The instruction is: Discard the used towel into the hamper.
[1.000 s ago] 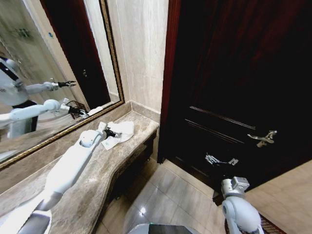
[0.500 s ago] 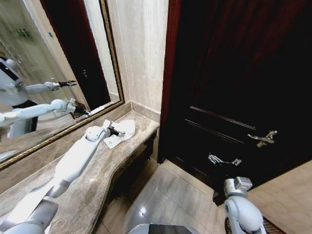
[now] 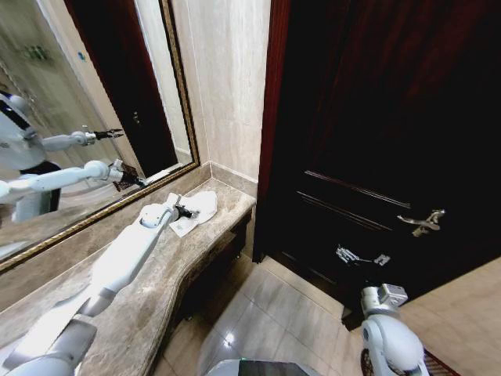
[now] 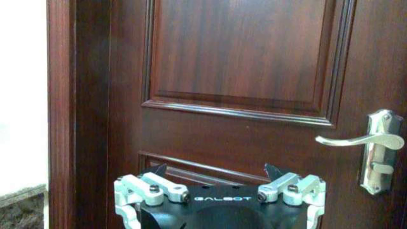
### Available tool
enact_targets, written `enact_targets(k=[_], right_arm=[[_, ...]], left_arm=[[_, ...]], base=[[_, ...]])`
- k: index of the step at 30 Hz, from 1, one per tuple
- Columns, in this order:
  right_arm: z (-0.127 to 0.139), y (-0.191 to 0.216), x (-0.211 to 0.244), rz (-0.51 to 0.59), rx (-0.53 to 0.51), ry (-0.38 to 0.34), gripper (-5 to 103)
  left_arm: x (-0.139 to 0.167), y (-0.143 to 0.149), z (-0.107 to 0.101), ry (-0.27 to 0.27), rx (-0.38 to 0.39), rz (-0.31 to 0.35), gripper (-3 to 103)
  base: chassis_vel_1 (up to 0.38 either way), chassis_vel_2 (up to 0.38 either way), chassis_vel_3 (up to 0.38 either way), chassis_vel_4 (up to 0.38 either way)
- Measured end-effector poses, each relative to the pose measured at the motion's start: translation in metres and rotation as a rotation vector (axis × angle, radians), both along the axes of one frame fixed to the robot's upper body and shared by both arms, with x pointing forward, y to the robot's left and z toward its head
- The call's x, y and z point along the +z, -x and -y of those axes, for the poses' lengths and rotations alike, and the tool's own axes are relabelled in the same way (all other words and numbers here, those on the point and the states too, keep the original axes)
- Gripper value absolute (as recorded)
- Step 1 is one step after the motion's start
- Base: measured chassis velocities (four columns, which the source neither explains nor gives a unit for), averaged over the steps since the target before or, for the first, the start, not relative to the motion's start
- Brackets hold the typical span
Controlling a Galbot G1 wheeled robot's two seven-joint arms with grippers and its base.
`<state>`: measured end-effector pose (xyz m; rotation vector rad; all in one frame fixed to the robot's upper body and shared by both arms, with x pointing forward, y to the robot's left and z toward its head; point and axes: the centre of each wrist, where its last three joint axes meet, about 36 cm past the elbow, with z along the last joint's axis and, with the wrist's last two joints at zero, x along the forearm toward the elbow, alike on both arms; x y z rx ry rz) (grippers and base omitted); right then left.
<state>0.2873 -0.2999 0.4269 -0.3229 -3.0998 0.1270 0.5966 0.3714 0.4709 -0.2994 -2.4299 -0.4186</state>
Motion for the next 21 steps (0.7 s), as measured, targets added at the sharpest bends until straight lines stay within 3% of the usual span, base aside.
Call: enact_targets(k=[5, 7, 9, 13, 19, 21], right_arm=[[0.0, 0.0, 0.0, 0.002, -0.001, -0.002, 100], [0.0, 0.0, 0.0, 0.002, -0.001, -0.002, 100], [-0.001, 0.0, 0.001, 0.005, -0.002, -0.003, 100], [-0.002, 0.001, 0.002, 0.007, -0.002, -0.002, 100], [-0.004, 0.002, 0.005, 0.012, 0.0, -0.003, 100], [-0.005, 0.002, 0.006, 0.014, 0.001, -0.006, 100]], left_arm=[[0.001, 0.001, -0.001, 0.009, -0.004, 0.004, 32], [0.001, 0.001, -0.001, 0.009, -0.004, 0.004, 32], [0.001, 0.002, -0.003, 0.014, -0.004, 0.007, 22], [0.001, 0.005, -0.006, 0.031, -0.005, 0.018, 12], [0.003, 0.013, -0.009, 0.06, 0.022, 0.068, 11], [0.004, 0.019, -0.011, 0.099, 0.049, 0.122, 11]], base=[[0.0, 0.0, 0.0, 0.0], [0.0, 0.0, 0.0, 0.0], [0.0, 0.0, 0.0, 0.0], [0.0, 0.0, 0.0, 0.0], [0.0, 0.0, 0.0, 0.0], [0.0, 0.0, 0.0, 0.0]])
